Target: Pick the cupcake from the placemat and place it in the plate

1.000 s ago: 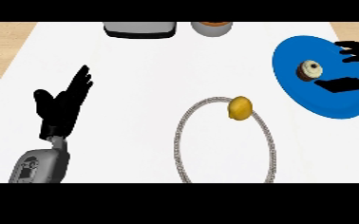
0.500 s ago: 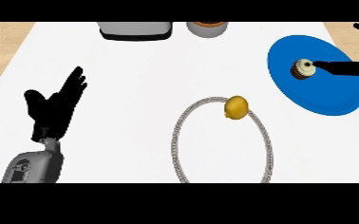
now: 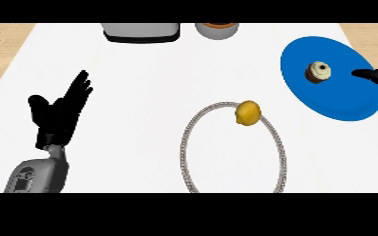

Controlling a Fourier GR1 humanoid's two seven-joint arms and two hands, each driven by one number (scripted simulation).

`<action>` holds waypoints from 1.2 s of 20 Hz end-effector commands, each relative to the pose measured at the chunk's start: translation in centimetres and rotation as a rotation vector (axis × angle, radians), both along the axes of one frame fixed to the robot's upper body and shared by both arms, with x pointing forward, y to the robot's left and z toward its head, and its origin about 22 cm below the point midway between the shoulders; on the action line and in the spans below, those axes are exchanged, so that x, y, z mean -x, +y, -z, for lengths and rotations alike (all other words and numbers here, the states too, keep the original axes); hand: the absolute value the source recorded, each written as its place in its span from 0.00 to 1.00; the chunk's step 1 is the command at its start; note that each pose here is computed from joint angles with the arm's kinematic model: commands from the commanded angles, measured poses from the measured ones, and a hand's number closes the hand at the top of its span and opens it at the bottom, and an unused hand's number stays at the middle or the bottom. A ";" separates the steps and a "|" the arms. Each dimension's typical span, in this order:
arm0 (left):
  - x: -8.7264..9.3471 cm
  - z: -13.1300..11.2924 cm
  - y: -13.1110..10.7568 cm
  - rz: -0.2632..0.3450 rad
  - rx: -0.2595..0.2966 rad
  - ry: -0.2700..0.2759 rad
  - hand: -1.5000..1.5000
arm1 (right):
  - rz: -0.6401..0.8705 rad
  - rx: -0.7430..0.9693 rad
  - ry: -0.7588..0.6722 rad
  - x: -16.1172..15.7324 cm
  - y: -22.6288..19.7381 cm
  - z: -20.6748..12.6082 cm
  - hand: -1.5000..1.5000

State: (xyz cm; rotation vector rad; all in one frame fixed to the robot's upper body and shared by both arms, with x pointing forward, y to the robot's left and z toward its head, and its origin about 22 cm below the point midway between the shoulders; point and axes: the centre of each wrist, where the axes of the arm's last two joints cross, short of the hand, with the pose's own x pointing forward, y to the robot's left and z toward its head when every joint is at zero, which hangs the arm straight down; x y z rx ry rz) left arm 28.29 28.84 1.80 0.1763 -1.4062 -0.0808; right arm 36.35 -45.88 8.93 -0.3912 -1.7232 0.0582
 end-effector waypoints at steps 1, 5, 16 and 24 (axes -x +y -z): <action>-0.8 -0.2 -2.0 -0.008 0.007 0.002 0.50 | -0.016 -0.025 -0.013 2.2 -3.1 -0.2 0.00; -0.5 -1.4 -1.3 0.023 0.006 -0.010 0.50 | -0.008 -0.016 -0.045 1.7 -2.3 0.0 0.00; 0.9 -0.5 -0.4 0.030 0.000 0.000 0.50 | 0.060 0.024 -0.038 6.7 -7.7 1.4 0.00; -0.4 -1.0 -0.4 0.031 0.005 -0.005 0.50 | 0.058 0.058 0.034 9.0 -9.8 1.0 0.00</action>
